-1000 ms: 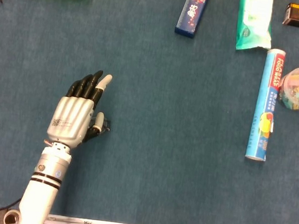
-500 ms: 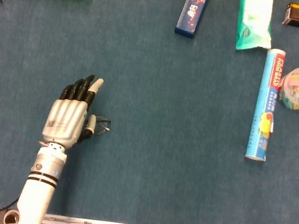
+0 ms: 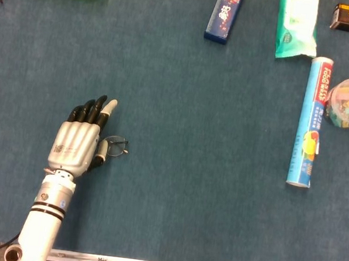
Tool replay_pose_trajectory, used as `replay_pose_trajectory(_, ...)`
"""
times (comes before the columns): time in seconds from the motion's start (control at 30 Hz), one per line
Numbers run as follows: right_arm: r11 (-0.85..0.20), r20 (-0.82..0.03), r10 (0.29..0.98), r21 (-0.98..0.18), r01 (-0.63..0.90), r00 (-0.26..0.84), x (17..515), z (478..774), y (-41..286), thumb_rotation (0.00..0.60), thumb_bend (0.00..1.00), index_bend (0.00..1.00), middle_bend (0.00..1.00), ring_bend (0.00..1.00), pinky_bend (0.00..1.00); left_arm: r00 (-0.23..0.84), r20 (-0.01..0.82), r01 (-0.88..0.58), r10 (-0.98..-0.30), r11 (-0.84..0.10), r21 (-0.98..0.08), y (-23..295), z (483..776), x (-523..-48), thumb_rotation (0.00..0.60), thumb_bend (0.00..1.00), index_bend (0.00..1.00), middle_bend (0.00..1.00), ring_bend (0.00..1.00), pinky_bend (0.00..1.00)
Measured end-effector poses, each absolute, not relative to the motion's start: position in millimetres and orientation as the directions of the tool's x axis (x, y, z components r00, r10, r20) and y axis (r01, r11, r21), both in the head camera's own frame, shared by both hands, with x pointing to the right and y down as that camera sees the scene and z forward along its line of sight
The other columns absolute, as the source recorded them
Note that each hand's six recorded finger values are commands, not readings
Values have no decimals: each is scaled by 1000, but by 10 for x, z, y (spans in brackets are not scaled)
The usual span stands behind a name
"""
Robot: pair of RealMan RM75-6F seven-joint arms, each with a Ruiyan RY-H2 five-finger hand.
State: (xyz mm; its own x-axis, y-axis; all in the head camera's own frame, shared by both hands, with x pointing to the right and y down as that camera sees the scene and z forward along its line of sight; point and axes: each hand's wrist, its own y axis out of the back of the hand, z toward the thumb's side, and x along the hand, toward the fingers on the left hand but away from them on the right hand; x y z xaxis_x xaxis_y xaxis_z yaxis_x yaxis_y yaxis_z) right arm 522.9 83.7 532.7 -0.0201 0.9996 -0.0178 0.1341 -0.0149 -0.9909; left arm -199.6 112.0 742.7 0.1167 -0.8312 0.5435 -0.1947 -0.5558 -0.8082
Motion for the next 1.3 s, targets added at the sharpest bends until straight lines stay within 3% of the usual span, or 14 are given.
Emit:
replay_pose_trajectory(0.67,-14,-17,1000,-991,134,-22,5235,5324,836,600,24,430,401,297,576,132,556,-146,-820,-571,-808,1198,7547,-2015,600,570,10,0,0,87)
replay_pose_trajectory(0.97,-15,-18,1000,-991,133,-20,5227,5326,839,600,23,430,401,297,576,170,555,-218,-814,-580,-785,1212,7371,-1953,600,571,10,0,0,87)
replay_pose_trajectory(1.3,-13,-16,1000,-991,135,-19,5226,5323,842,600,23,430,401,297,576,180,487,-251,-855,-519,-817,1027,7200,-1937,600,568,10,0,0,87)
